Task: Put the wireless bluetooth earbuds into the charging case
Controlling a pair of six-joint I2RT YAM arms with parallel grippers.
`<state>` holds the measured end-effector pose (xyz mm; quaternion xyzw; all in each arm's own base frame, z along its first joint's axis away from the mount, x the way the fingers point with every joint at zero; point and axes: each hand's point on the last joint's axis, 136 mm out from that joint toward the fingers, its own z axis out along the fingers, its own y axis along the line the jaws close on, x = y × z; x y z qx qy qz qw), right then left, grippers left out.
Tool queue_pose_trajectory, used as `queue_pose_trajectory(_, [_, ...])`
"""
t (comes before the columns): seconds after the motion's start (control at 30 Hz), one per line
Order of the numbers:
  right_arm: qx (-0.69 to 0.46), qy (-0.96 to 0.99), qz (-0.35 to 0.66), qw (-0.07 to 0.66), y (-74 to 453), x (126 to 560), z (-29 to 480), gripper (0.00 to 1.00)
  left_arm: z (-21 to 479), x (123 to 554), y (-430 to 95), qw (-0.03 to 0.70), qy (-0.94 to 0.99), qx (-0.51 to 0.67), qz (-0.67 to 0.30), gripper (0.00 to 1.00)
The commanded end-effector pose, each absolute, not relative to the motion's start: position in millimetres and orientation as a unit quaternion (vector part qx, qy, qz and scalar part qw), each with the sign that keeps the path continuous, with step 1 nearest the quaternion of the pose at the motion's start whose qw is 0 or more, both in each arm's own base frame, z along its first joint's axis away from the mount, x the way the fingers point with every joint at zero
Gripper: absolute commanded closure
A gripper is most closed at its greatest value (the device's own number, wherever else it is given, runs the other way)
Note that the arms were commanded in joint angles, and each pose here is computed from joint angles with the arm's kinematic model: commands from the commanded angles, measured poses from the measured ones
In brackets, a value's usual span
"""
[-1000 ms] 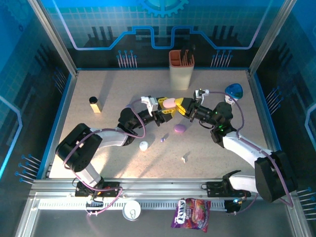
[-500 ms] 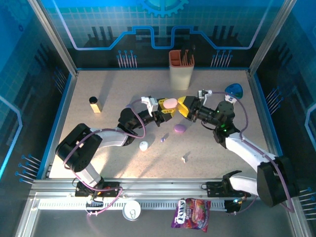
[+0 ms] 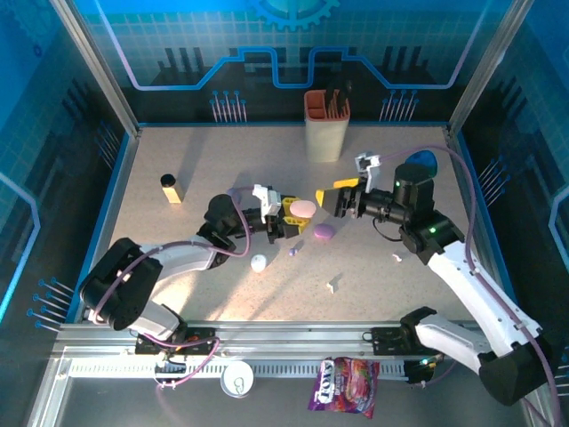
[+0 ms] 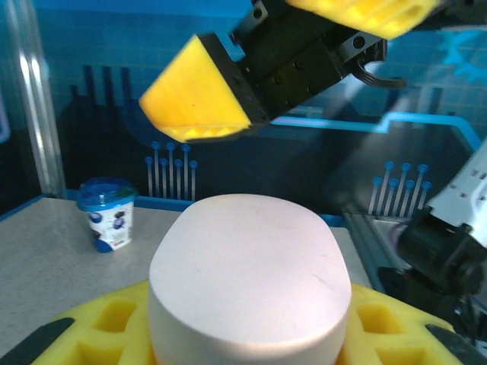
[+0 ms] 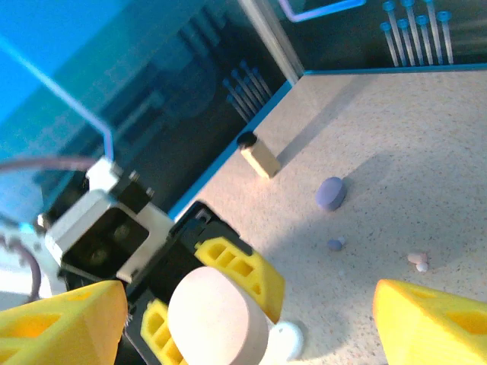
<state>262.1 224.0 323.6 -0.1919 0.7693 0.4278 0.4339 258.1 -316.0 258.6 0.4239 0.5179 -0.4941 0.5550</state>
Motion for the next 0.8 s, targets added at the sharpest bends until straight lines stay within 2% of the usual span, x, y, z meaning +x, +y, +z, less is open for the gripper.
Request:
queue_pose_trajectory(0.0, [-0.35,0.76,0.318,0.445,233.0,240.5,303.3,0.13,250.2,238.3,-312.7,0.52,0.514,0.452,-0.511,0.71])
queue_pose_trajectory(0.17, [-0.453,0.725,0.263,0.448,255.2,226.8,286.1,0.08,249.9,237.1,-310.1,0.525,0.514,0.446,-0.511,0.71])
queue_pose_trajectory(0.57, [-0.409,0.757,0.191,0.473,242.5,257.1,273.9,0.08,258.3,235.0,-309.8,0.531,0.503,0.446,-0.516,0.72])
queue_pose_trajectory(0.77, [-0.337,0.768,0.213,0.501,229.9,272.8,289.1,0.1,254.9,235.8,-309.1,0.537,0.503,0.451,-0.506,0.74])
